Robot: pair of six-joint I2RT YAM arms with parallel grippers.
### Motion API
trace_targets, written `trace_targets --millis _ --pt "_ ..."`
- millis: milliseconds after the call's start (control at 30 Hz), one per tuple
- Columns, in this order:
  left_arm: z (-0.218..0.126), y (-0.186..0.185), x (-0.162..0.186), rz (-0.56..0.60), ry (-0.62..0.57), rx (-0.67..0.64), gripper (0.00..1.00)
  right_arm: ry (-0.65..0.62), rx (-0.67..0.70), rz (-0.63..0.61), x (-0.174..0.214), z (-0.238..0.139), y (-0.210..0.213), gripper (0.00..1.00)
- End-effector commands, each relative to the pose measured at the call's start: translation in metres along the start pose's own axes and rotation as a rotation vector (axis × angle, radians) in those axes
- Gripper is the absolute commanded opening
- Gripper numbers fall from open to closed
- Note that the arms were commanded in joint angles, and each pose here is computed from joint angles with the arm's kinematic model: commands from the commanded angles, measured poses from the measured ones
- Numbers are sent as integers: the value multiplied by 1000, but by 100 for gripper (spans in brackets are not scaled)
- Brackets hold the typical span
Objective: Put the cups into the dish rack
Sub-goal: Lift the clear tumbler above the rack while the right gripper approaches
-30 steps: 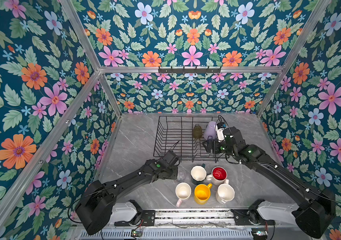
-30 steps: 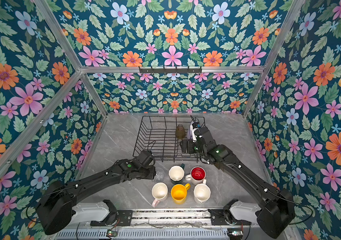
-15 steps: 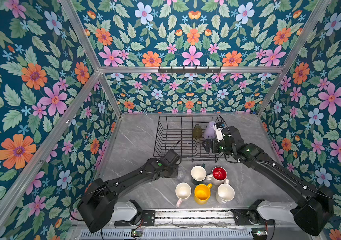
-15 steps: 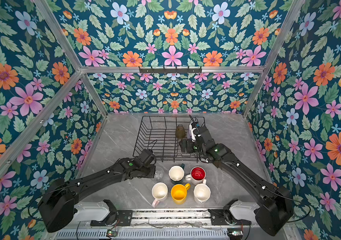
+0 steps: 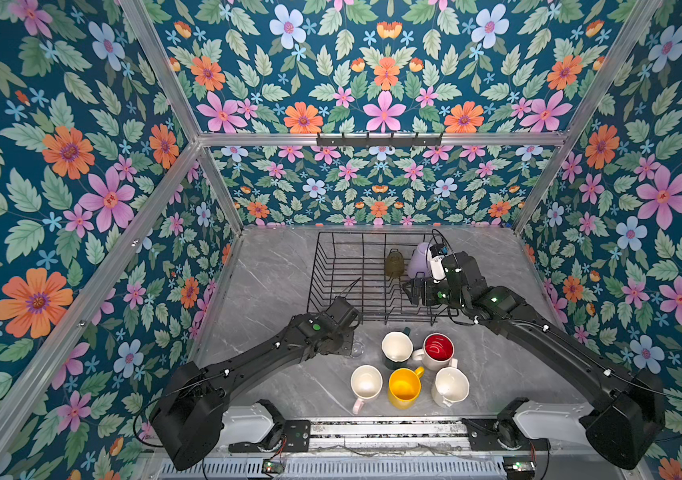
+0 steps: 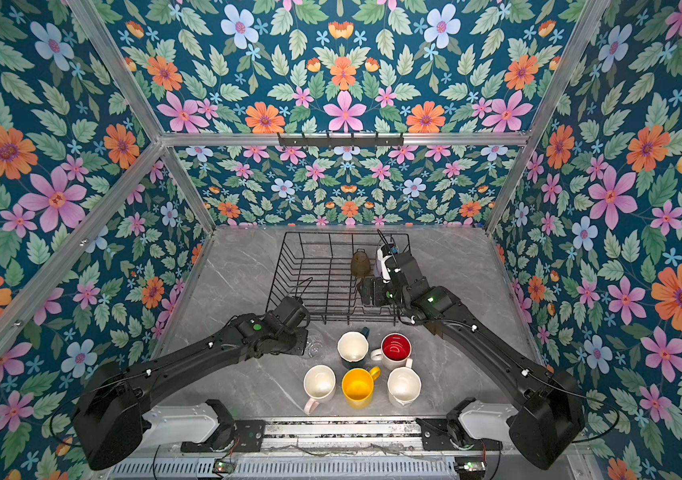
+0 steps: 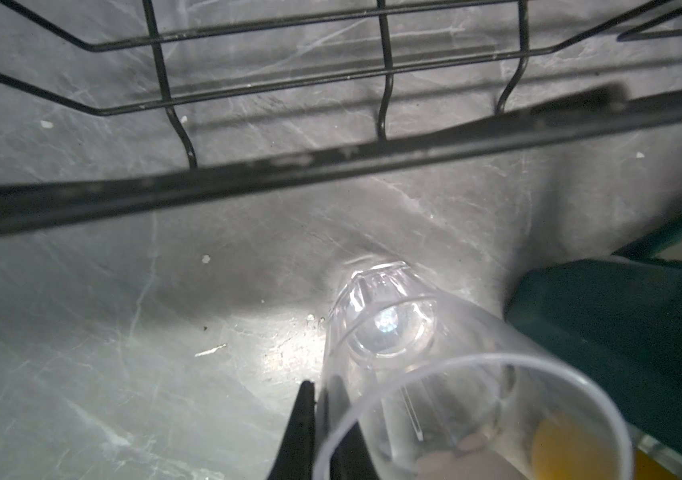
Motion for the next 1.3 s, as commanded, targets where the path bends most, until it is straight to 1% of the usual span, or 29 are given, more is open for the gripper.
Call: trace_targets --millis 0,133,233,400,500,567,667,800,867,1000,1100,1167,1267 --pt "-12 3 2 9 -5 -5 0 -19 -10 -13 -4 -2 2 96" --pt "-37 4 -4 5 -61 18 0 -29 -48 -2 -7 -4 7 96" --pt "-61 10 -12 11 -115 1 0 -38 -84 6 -11 -7 13 96" --pt "-106 14 -35 10 -270 33 0 -55 -153 13 -17 -17 23 96" --pt "-129 19 -47 -6 -351 49 0 -66 -210 18 -19 -26 30 97" --pt "-140 20 -55 -13 -405 84 0 -77 -259 22 -21 -34 35 97" --pt "-154 17 -69 -27 -491 199 0 -100 -364 44 -24 -45 42 98" --pt "-154 17 -82 -48 -541 415 0 -121 -575 132 -31 -56 43 98" --pt "-154 18 -86 -61 -565 497 0 -133 -648 158 -33 -59 42 98" --pt "-158 12 -95 -51 -621 678 0 -137 -783 144 -35 -65 52 98" --pt "-161 5 -98 -36 -646 794 0 -121 -856 147 -35 -63 57 98" --pt "-162 2 -100 -28 -662 842 0 -109 -885 142 -36 -62 60 98" --pt "-164 -1 -100 -10 -673 874 0 -94 -931 132 -37 -61 65 98"
Point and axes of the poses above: each gripper's point midway between its finger pads, its own z axis out along the fingers, its own y axis along the line the jaws close on, x = y × z, the point moved 6 cm from there along -z, back along the fingers, and after that the axes turned 5 degrees about z, right-handed, at the moved point
